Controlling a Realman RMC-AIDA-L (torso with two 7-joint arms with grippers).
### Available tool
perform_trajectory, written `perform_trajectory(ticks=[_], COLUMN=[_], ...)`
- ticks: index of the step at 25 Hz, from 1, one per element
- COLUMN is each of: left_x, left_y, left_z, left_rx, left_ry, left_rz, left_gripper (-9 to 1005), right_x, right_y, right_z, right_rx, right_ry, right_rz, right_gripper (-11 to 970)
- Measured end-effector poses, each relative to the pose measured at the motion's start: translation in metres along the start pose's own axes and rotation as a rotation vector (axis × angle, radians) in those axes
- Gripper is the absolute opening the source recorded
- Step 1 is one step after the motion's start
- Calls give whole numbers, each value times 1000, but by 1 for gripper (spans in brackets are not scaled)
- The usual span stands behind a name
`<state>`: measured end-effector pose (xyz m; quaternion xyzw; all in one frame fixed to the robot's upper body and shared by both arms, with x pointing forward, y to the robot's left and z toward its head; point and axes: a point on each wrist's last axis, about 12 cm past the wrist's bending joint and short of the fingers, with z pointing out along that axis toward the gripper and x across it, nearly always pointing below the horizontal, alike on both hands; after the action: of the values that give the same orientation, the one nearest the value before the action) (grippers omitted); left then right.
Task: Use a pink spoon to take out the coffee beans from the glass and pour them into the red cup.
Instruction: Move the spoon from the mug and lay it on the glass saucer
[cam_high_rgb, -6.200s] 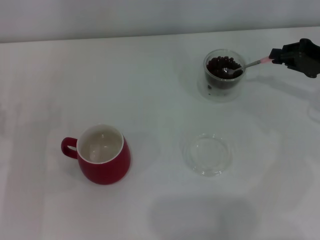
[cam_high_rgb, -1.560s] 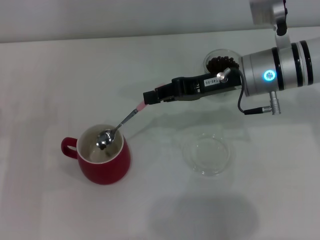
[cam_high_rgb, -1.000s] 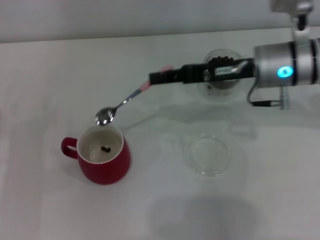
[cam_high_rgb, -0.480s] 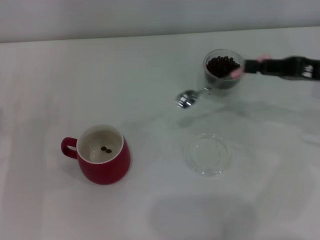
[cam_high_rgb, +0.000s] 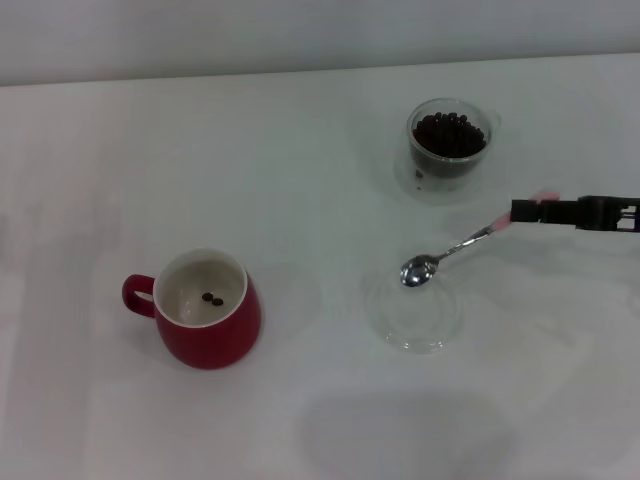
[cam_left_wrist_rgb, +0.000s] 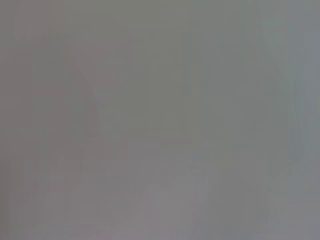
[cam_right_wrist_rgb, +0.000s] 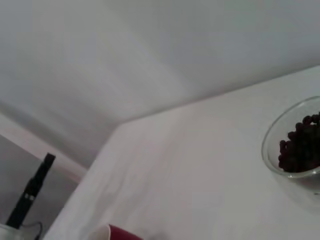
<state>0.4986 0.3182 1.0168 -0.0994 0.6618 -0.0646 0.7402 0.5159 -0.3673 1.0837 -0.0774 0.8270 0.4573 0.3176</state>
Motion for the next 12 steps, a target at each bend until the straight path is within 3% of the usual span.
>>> perform_trajectory(ticks=[12], left_x=[0], left_y=[1], left_z=[-1], left_rx=[-2], left_ry=[1], left_rz=[4], left_gripper=[726], right_x=[12], right_y=[-1], right_z=[12], right_rx=[18], right_ry=[72], right_rz=[-44], right_gripper=[294])
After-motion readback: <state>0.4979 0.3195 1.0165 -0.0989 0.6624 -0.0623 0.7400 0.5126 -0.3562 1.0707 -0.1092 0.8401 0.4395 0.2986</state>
